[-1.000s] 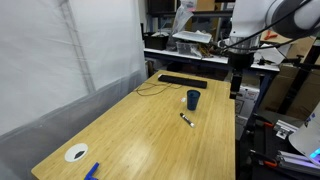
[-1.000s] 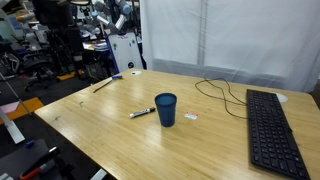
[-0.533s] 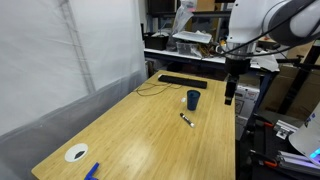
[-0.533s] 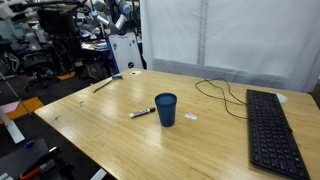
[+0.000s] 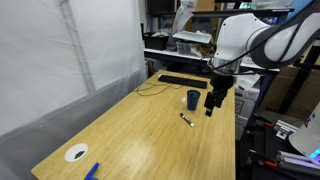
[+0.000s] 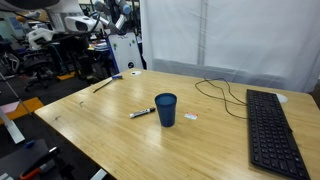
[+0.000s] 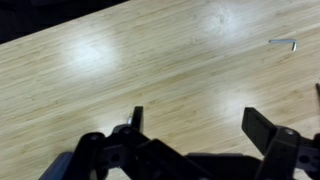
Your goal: Put the black marker inside the dark blue cup
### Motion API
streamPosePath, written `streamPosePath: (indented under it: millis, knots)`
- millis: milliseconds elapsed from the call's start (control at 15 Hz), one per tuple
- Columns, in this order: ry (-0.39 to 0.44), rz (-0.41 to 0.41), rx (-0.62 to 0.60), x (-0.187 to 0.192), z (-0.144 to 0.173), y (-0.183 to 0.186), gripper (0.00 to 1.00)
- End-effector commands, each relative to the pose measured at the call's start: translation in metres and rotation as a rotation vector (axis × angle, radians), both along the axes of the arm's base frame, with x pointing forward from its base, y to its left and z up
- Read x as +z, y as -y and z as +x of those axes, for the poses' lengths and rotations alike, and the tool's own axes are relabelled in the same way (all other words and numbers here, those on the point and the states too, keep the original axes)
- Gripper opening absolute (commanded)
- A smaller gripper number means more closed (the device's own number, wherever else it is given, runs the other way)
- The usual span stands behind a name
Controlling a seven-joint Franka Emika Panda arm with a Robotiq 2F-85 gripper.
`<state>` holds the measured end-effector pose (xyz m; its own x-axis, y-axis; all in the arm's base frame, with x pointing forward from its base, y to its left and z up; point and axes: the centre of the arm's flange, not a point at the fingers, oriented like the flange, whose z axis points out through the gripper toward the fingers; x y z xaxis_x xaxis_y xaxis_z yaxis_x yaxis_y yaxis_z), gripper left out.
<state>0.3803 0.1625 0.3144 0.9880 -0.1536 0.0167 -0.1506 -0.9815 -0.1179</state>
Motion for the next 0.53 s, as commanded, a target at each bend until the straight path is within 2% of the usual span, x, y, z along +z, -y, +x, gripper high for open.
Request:
streamPosePath:
  millis: [0, 200, 467]
  knots:
    - [0.052, 0.024, -0.078, -0.0077, 0.0184, -0.014, 1.0]
    - [0.104, 0.028, -0.107, -0.0085, 0.0254, -0.0196, 1.0]
    - [0.133, 0.011, -0.122, -0.0134, 0.0265, -0.0223, 1.0]
